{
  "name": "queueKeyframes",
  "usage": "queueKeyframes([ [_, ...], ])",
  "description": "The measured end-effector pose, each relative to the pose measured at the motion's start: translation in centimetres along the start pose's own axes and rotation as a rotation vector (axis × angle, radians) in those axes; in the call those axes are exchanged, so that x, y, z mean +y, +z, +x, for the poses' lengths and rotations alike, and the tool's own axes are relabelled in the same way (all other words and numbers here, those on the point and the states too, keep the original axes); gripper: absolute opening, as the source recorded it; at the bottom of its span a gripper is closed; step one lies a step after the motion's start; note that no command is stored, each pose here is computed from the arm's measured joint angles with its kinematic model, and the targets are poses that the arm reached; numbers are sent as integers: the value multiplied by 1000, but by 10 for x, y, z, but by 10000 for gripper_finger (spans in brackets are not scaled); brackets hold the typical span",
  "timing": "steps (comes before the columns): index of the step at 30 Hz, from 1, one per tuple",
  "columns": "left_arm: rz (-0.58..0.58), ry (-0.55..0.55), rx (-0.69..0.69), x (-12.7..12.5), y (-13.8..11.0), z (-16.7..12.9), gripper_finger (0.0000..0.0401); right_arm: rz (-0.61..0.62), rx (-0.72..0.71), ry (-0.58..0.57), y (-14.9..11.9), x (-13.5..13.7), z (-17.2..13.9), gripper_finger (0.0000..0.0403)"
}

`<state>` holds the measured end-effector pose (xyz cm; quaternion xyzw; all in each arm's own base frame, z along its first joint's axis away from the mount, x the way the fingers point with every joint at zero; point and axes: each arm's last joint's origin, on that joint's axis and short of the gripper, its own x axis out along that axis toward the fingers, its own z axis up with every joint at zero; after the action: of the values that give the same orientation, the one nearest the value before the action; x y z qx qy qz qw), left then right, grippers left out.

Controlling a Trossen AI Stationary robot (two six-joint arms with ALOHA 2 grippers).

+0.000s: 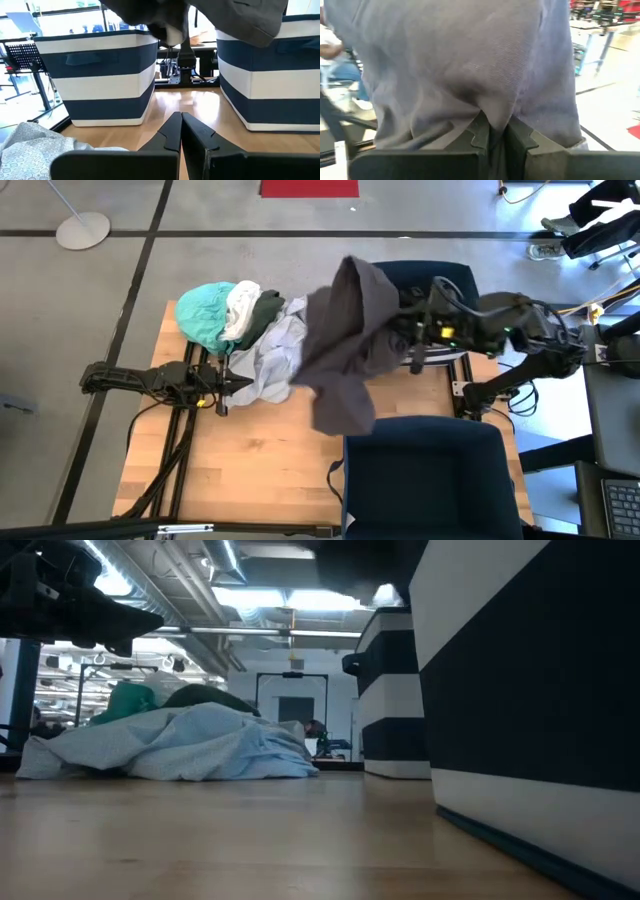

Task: Sort clothes
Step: Put the gray pants into the bottom blue laundry organizer

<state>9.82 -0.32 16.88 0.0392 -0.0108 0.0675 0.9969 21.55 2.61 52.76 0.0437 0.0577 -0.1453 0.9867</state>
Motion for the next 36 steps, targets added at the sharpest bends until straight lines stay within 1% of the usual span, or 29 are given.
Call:
queueKeyframes([
  [5,-2,0,0,0,0,0,0,14,-20,44,1,16,-21,33],
  [10,-5,0,-1,0,0,0,0,17,-53,47,1,31,-43,33],
  [13,-5,0,-2,0,0,0,0,21,-73,48,5,38,-57,33],
  [18,-6,1,-4,0,0,0,0,35,-107,86,13,49,-82,33],
  [20,-6,1,-6,0,1,0,0,45,-110,124,14,53,-90,33],
  [24,-10,2,-22,0,2,0,0,68,-120,248,15,68,-102,33],
  [31,-17,2,-25,0,2,0,0,42,-112,419,9,94,-125,33],
  [33,-18,2,-26,0,3,0,0,32,-89,437,4,102,-131,33],
  [36,-18,2,-26,0,3,0,0,-10,-29,430,-11,116,-135,33],
])
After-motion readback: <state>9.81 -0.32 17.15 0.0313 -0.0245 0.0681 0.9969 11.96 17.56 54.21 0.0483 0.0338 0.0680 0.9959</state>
